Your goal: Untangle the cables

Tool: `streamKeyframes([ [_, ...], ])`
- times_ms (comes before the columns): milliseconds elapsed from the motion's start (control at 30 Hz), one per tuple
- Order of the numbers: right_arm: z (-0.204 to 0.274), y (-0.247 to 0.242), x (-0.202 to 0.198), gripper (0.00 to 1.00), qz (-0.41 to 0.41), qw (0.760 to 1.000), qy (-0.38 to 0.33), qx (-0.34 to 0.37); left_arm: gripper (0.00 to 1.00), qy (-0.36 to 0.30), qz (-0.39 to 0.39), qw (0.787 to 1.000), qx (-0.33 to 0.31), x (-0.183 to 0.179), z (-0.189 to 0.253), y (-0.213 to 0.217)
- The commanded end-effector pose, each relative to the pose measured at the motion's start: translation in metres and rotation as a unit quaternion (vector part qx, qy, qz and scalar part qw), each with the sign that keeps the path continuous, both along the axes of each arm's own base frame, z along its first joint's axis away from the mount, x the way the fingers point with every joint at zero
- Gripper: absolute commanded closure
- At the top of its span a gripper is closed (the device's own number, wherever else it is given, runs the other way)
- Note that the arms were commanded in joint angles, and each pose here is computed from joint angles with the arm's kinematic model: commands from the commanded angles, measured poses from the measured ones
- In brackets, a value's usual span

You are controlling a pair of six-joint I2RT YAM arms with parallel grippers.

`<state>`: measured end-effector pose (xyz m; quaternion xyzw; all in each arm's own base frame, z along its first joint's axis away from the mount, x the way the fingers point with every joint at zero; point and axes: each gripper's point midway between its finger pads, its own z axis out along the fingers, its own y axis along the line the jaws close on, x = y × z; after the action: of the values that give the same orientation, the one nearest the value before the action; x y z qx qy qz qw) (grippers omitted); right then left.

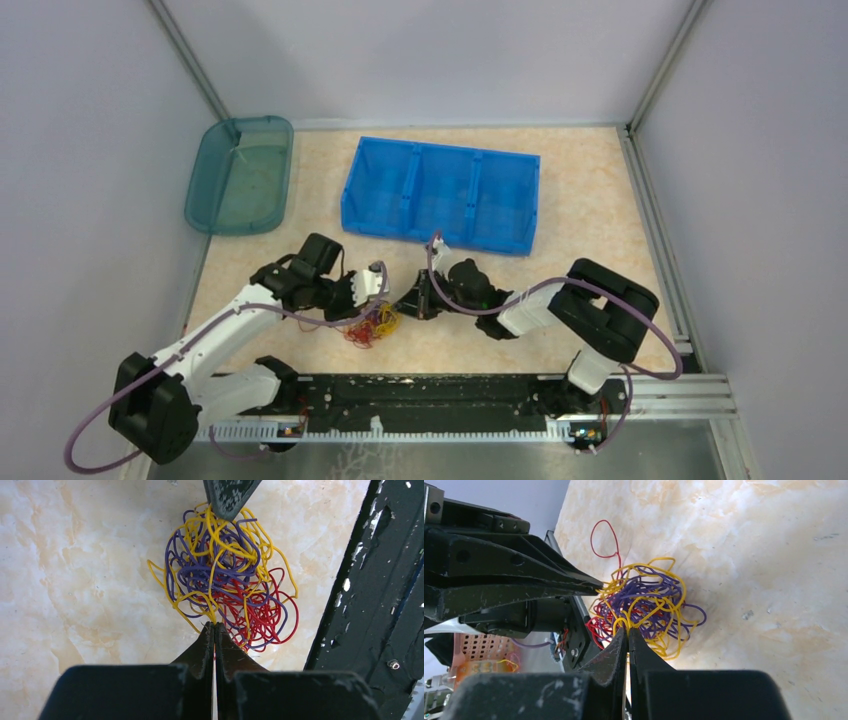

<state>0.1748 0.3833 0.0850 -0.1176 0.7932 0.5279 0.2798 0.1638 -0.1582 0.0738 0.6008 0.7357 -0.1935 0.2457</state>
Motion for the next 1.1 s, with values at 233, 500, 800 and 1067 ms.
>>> streamKeyframes([
  [233,0.052,-0.060,0.034,1.00,-0.103,0.992,-0.073,-0.025,1.00,-0.112,0.061,0.991,0.049,0.038,0.071,0.027],
  [500,0.093,-0.136,0.053,1.00,-0.217,0.964,-0.131,-0.076,1.00,-0.243,0.105,0.959,0.100,0.069,0.141,0.061],
  [800,0.122,-0.219,0.071,1.00,-0.335,0.923,-0.141,-0.127,1.00,-0.407,0.152,0.873,0.223,0.111,0.204,0.129],
  [1067,0.143,-0.291,0.078,1.00,-0.446,0.863,-0.137,-0.194,1.00,-0.450,0.182,0.795,0.363,0.132,0.224,0.224],
])
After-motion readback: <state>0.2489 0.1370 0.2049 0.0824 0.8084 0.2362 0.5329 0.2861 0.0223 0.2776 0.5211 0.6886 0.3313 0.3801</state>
